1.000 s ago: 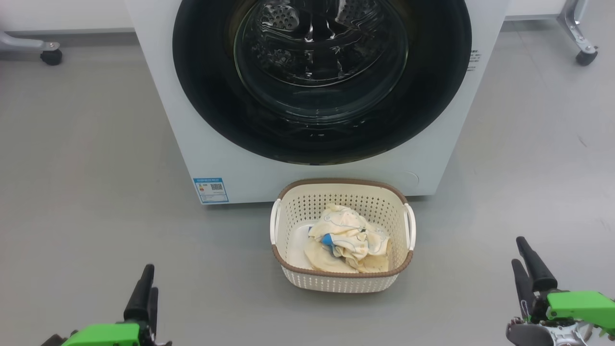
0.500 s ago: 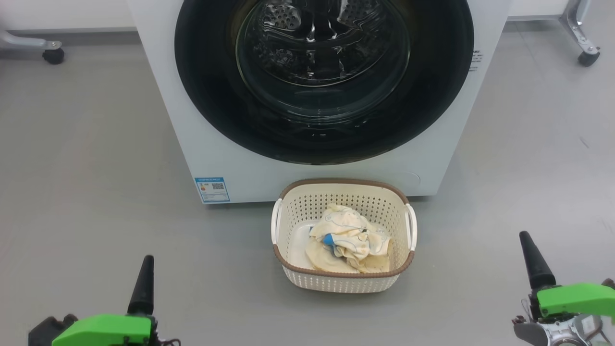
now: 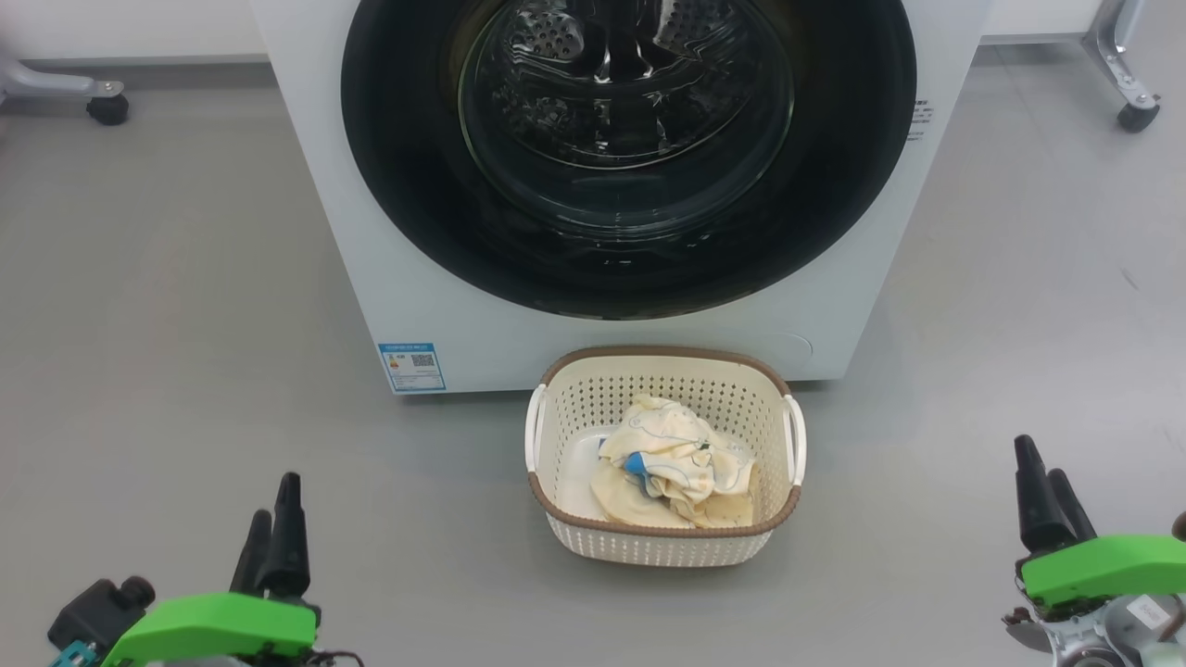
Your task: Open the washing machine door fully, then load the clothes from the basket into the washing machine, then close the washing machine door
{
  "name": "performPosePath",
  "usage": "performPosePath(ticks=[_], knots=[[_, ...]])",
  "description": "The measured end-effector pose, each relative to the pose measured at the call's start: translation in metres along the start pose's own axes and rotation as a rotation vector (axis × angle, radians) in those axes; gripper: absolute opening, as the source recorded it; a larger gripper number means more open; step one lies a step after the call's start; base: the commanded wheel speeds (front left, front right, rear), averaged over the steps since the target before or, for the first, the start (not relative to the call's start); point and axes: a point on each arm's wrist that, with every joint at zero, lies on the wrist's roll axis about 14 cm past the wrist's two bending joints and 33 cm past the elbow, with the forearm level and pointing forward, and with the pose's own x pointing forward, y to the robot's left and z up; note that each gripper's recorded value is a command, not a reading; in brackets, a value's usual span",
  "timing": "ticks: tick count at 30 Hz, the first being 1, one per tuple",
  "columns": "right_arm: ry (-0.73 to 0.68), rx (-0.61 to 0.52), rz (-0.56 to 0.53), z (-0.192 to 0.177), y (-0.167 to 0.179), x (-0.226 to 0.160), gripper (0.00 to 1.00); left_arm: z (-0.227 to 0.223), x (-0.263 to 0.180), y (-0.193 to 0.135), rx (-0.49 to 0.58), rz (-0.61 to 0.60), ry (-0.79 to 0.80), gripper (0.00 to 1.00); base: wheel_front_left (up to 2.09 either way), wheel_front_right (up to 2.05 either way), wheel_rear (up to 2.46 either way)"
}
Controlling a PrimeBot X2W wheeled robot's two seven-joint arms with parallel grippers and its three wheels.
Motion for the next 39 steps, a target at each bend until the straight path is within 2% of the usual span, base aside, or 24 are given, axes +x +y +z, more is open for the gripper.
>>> performPosePath(ticks=[21, 39], knots=[[-0.018, -0.383, 0.051, 0.004, 0.014, 0.003, 1.0, -0.006, -0.001, -0.024, 0.345, -0.084, -0.009, 1.0, 0.0, 0.0, 0.0], [0.005, -0.625, 0.132, -0.01, 0.035, 0.003, 1.0, -0.017, -0.001, -0.031, 0.576, -0.119, -0.008, 1.0, 0.0, 0.0, 0.0]])
